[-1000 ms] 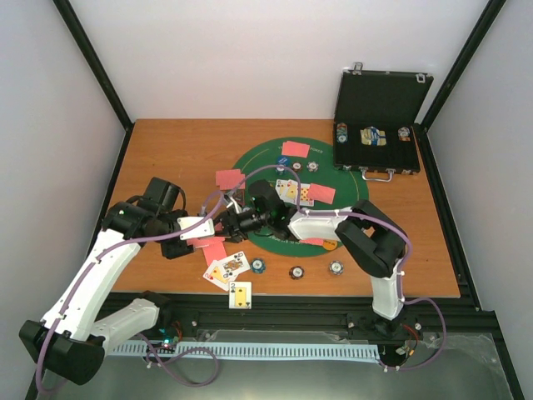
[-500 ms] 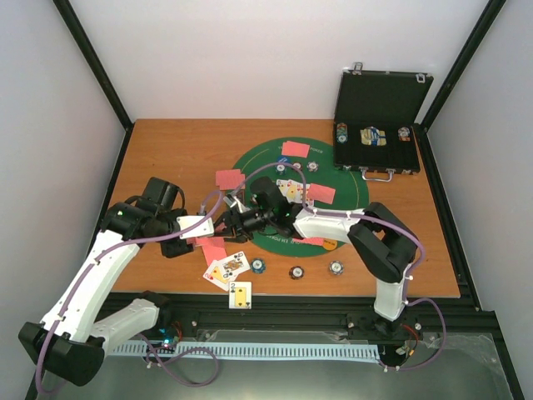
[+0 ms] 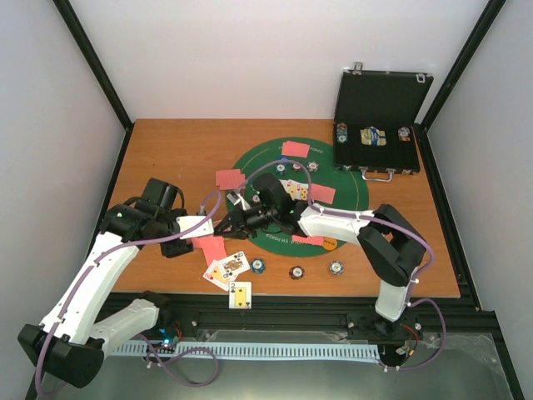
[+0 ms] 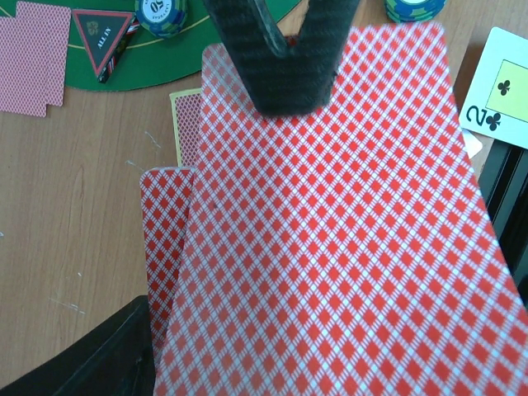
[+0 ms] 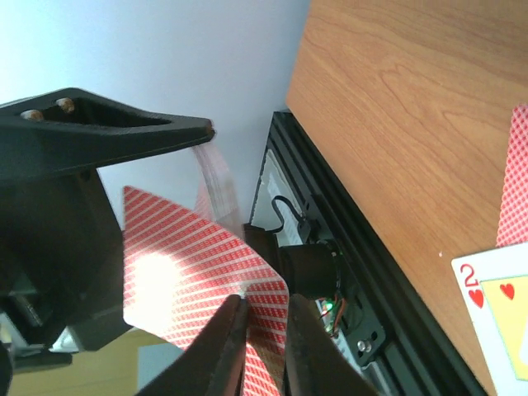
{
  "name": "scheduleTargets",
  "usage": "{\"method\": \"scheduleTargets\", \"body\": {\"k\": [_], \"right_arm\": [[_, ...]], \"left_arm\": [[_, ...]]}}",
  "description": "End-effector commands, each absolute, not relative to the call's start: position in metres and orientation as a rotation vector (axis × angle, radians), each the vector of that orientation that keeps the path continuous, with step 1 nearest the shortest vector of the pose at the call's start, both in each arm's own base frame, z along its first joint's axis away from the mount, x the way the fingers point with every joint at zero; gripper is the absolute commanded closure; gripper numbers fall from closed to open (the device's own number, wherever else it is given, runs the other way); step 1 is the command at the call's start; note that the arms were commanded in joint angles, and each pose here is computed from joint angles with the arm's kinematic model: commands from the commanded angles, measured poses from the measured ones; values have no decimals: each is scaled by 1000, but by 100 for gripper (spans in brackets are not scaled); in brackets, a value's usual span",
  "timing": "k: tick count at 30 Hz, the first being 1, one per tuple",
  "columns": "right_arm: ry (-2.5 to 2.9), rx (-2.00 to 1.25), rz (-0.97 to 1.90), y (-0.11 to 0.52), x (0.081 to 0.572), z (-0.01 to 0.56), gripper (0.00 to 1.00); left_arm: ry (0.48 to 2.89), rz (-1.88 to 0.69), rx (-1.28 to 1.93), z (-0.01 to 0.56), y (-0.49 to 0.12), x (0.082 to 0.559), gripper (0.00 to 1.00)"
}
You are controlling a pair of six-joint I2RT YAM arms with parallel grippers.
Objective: Distribute texas hold em gaming equipment
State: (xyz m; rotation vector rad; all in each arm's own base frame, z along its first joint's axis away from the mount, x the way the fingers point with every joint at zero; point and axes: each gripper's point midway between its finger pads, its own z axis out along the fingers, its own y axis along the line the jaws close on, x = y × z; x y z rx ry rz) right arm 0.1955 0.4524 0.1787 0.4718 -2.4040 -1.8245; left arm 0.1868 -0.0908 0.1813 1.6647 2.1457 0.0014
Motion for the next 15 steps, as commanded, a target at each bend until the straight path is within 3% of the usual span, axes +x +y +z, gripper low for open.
{"method": "scheduleTargets", "body": {"k": [1, 5, 15], "right_arm": [[-2415, 484, -1902, 443, 201, 210, 88], [-2440, 451, -1922, 425, 208, 216, 97], [-2500, 352, -1969, 376, 235, 224, 97]], "left_arm": [[2104, 14, 1637, 189, -93, 192, 73], [2105, 29, 1644, 186, -92, 193, 73], [2112, 43, 1647, 185, -90, 195, 73]]}}
